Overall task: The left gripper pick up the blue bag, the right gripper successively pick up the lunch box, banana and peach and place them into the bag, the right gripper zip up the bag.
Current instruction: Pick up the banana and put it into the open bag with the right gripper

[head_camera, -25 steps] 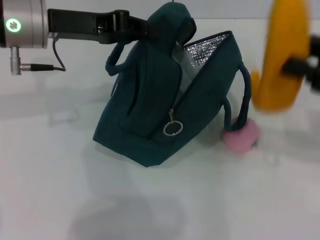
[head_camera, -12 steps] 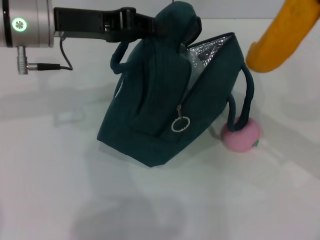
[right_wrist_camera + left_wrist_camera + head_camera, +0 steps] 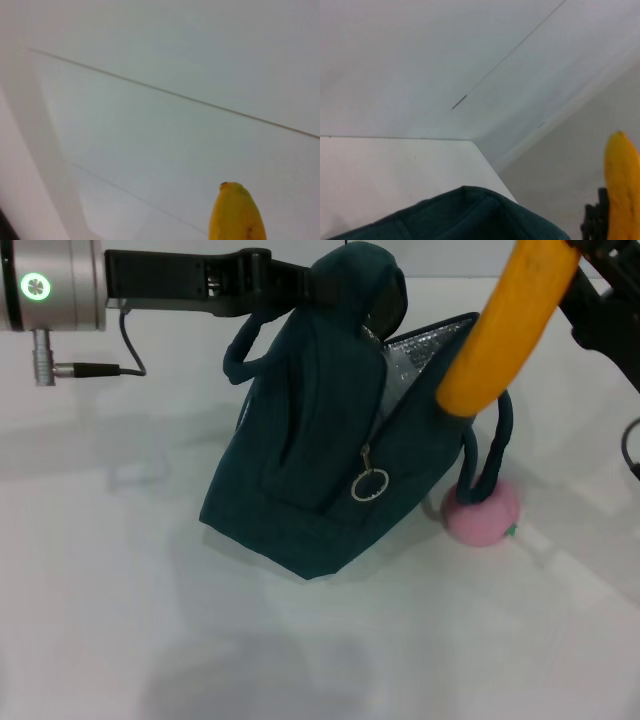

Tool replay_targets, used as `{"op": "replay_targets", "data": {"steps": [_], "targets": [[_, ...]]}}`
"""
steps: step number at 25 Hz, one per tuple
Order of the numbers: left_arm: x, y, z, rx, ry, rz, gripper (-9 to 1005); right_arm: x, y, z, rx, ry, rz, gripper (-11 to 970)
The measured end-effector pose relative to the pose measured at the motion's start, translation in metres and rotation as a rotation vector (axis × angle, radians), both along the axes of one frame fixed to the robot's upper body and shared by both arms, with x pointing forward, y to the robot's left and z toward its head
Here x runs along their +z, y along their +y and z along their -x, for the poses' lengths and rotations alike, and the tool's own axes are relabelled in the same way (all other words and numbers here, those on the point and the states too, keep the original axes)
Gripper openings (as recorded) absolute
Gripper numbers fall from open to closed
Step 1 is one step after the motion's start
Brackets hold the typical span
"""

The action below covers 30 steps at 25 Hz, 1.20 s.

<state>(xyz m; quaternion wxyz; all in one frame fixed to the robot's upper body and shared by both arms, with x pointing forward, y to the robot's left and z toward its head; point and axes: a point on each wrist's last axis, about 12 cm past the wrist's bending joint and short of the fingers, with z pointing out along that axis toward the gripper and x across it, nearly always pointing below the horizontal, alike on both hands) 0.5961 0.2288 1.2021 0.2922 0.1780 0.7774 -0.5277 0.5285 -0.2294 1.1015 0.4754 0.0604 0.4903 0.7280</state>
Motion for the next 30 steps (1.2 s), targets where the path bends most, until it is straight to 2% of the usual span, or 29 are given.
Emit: {"op": "replay_targets", "data": {"steps": [6,13,25,30], "targets": [[-0.001,-0.005,0.001,-0.022,-0.009,-0.012,59,0.006,0.018,-0.020,0.055,0.096,-0.036,456],[-0.001,-0.007,0.000,-0.030,-0.022,-0.016,59,0.015,0.034,-0.035,0.087,0.116,-0.037,459],[0.001,-0.008,-0.001,-0.031,-0.038,-0.020,59,-0.018,0.037,-0.026,0.090,0.275,0.124,464],[0.004,-0.011,-0.003,-0.038,-0.047,-0.021,59,-0.025,0.038,-0.025,0.085,0.265,0.210,466]]}}
